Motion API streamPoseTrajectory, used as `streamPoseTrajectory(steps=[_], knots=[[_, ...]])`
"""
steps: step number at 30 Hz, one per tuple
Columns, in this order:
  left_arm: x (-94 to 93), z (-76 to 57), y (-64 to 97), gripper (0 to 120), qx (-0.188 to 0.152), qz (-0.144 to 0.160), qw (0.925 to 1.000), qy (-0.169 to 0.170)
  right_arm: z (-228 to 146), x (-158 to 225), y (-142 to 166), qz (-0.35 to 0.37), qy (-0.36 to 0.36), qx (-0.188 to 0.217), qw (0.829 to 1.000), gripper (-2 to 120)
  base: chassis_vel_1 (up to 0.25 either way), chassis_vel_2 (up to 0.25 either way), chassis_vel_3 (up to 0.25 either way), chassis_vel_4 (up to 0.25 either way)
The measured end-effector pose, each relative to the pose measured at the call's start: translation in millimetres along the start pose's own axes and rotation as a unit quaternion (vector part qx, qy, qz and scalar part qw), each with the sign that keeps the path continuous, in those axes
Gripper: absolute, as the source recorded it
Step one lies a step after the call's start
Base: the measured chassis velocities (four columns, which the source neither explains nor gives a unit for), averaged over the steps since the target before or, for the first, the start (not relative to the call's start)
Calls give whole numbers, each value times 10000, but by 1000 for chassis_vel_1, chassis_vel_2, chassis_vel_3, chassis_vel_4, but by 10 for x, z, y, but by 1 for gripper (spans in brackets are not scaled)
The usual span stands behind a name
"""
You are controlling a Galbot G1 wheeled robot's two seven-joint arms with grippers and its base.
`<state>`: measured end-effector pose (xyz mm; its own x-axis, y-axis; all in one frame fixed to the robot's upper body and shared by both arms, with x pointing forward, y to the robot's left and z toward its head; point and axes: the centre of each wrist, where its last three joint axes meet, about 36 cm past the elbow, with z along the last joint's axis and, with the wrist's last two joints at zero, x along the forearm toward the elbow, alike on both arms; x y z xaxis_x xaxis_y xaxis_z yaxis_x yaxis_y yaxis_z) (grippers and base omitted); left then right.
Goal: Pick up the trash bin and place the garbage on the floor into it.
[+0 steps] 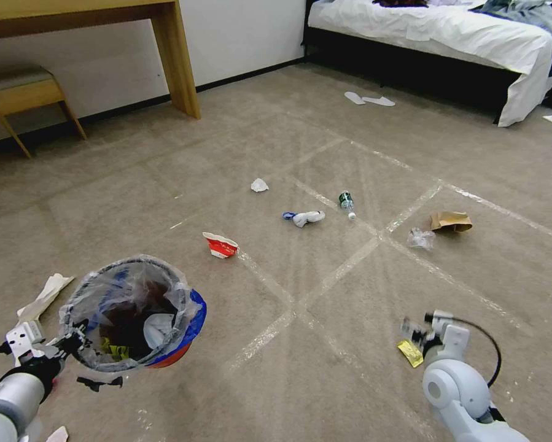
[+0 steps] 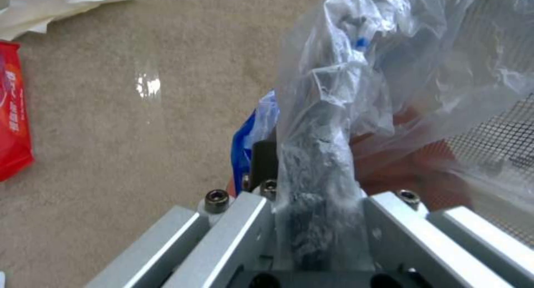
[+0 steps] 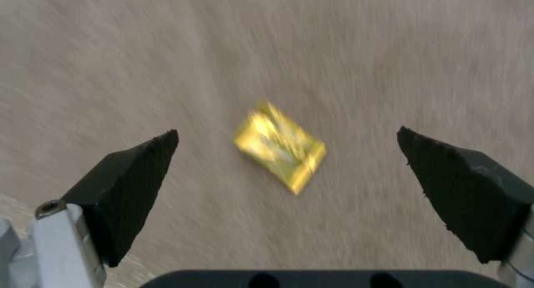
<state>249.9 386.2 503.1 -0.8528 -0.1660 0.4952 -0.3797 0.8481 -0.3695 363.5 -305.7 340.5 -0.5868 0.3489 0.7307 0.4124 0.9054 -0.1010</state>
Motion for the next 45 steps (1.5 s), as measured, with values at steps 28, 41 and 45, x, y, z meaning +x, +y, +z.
streamPoseTrajectory(steps=[28, 41, 45], knots=[[32, -5, -9, 0, -28, 36, 10000, -26, 202, -900, 92, 355, 399, 213, 9983, 90, 0, 0, 0, 0], [51, 12, -7, 0, -27, 17, 10000, -10, 290, -1066, 168, 195, 449, 231, 9985, 81, 0, 0, 0, 0], [53, 14, -4, 0, -23, 9, 10000, -12, 291, -1096, 178, 135, 441, 209, 9987, 77, 0, 0, 0, 0]])
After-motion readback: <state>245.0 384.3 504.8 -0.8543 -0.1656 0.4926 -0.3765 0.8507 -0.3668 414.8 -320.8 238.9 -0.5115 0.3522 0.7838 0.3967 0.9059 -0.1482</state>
